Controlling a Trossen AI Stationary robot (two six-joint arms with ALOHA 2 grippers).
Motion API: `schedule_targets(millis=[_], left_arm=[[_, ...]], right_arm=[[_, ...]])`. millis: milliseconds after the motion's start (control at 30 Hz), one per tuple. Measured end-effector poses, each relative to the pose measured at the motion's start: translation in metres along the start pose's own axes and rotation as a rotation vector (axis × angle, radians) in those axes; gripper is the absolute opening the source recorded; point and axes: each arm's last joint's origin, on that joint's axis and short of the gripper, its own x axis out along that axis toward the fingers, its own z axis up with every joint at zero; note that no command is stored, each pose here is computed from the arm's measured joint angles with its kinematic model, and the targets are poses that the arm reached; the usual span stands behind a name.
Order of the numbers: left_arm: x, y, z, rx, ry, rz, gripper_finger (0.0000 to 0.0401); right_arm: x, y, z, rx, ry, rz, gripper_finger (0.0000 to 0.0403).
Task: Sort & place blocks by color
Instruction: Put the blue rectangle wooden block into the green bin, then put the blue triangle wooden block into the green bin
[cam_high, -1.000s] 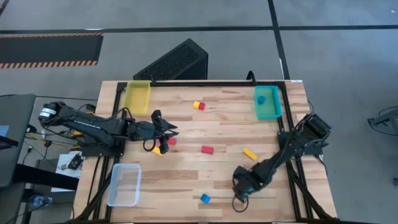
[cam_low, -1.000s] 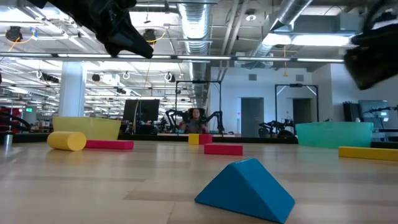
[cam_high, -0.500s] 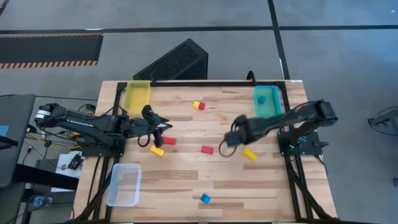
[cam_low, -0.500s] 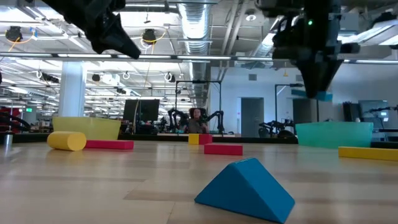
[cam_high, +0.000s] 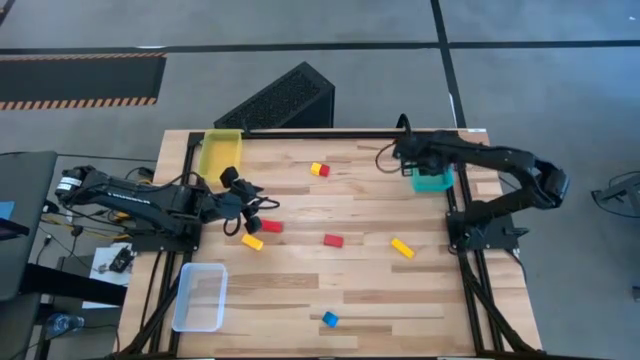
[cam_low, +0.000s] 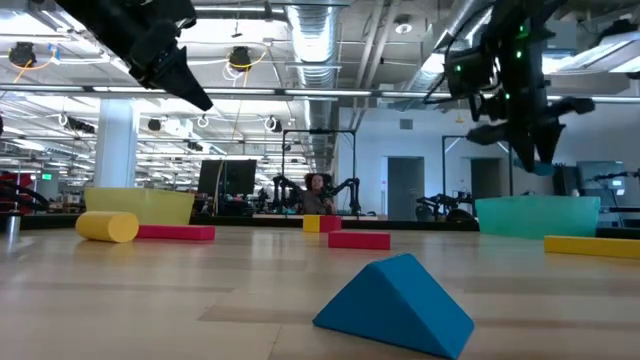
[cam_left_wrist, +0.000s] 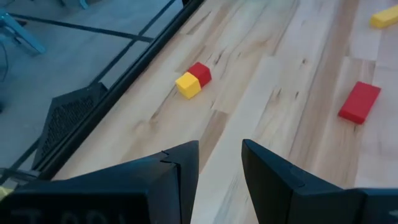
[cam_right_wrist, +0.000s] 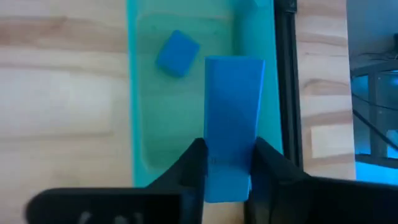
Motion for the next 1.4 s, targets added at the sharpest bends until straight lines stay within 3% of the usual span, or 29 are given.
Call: schedule_targets(millis=[100, 300, 400, 567, 800, 1033, 1200, 1400], left_arm=[[0.000, 0.000, -0.001, -0.002, 0.010, -0.014, 0.0112], [-0.001, -0.002, -0.008, -0.135, 0.091, -0.065, 0.0112], [-0.002, -0.002, -0.014, -0.196, 0.165, -0.096, 0.0112], [-0.006, -0.003, -0.022, -0.202, 0.228, -0.072, 0.0112], [-0.008, -0.005, -0.023, -0.182, 0.209, -0.053, 0.0112], [-0.008, -0.006, -0.021, -0.142, 0.186, -0.049, 0.0112], [-0.006, -0.010, -0.013, -0.212, 0.112, -0.069, 0.0112], [0.004, -0.020, -0.006, -0.338, -0.029, -0.131, 0.0112]], right_arm=[[0.015, -0.001, 0.011, 0.025, -0.005, 0.019, 0.0136], [0.024, -0.004, 0.024, 0.033, 0.000, 0.049, 0.0218], [0.023, -0.003, 0.023, 0.032, 0.008, 0.061, 0.0236], [0.008, 0.023, 0.009, -0.041, 0.013, 0.269, 0.0234], [-0.043, 0.071, -0.055, -0.105, -0.107, 0.573, 0.0218], [-0.090, 0.089, -0.132, -0.073, -0.231, 0.851, 0.0217], [-0.099, 0.105, -0.186, -0.095, -0.246, 0.983, 0.0217], [-0.107, 0.122, -0.238, -0.265, -0.239, 1.124, 0.0217]])
